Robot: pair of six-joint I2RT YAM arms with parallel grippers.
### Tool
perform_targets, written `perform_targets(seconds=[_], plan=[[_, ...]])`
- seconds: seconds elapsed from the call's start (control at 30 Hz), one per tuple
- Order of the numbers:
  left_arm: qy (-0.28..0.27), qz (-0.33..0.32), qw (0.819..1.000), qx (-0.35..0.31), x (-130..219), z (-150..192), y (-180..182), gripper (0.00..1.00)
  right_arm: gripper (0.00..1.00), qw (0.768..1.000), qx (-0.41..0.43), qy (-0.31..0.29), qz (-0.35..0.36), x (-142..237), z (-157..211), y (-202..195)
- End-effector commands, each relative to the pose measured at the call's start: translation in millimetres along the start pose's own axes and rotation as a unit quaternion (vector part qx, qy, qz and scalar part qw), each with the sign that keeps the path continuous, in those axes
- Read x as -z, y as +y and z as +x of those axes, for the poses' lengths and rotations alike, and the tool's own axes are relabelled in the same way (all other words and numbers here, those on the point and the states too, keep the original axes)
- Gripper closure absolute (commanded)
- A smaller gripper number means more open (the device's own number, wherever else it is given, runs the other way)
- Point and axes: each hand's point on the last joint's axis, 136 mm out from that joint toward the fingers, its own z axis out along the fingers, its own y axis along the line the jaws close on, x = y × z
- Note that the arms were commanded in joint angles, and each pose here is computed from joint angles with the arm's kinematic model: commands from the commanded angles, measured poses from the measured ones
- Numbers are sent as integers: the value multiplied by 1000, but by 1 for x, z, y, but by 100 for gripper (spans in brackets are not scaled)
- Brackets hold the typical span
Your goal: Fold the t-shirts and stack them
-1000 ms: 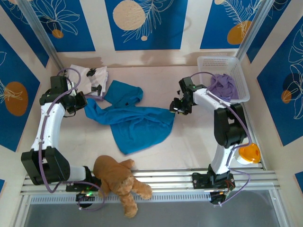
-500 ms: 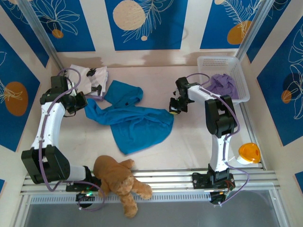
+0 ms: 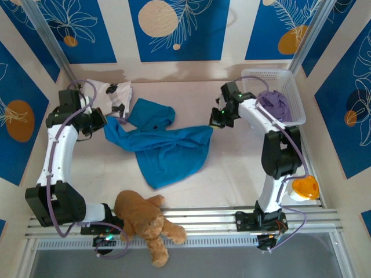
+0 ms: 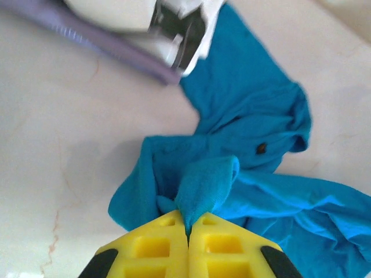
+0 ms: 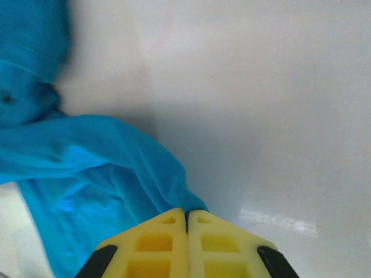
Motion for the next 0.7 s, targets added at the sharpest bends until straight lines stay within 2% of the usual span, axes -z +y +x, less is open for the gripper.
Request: perform_targets(seconds=[0.0, 0.27, 0.53, 0.67], plan=[[-42, 37, 998, -4, 24, -38, -25, 100, 100, 998, 14, -53, -16, 56, -21, 19], [-133, 105, 985, -14, 75, -116, -80, 100, 100, 986, 29, -154, -52, 146, -62, 47], [-232, 192, 953, -19, 140, -191, -138, 100, 100, 964, 47, -249, -78, 236, -102, 66], [-275, 227, 934, -24, 171, -212, -159, 100, 100, 949, 63, -298, -87, 286, -105, 77]])
